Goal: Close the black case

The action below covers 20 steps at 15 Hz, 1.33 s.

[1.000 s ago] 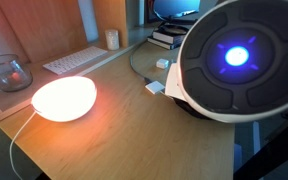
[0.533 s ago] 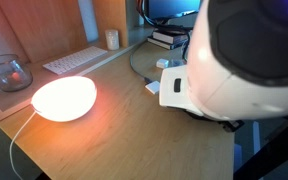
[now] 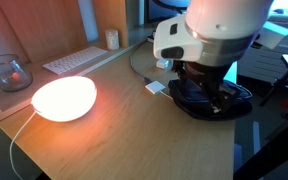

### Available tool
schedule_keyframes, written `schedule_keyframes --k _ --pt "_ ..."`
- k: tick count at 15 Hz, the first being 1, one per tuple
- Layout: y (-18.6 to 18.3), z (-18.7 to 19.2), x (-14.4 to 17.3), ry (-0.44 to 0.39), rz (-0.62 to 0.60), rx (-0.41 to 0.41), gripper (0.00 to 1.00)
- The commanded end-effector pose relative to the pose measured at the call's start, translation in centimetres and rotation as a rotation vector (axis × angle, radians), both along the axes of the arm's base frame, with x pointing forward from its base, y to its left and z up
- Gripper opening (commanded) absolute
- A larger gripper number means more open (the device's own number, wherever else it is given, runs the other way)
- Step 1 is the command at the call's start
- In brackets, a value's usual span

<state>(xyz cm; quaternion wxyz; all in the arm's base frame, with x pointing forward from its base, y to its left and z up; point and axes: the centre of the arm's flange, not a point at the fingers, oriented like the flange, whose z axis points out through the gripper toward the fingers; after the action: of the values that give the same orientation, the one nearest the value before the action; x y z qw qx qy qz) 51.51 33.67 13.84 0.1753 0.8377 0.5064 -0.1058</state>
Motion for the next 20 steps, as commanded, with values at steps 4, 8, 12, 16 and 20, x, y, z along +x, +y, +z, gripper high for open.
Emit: schedule_keyframes --k 4,8,12,16,20 --pt "-12.0 3.8 2.1 0.052 -0.272 0.183 1.00" --pt "-17.2 3.6 2.9 0.053 -0.458 0.191 1.00" --pt "-20.5 2.6 3.8 0.079 -0.585 0.194 1.00" --pt "-21.5 1.8 4.7 0.096 -0.610 0.193 1.00" --pt "-22.2 1.7 4.8 0.098 -0.629 0.196 1.00"
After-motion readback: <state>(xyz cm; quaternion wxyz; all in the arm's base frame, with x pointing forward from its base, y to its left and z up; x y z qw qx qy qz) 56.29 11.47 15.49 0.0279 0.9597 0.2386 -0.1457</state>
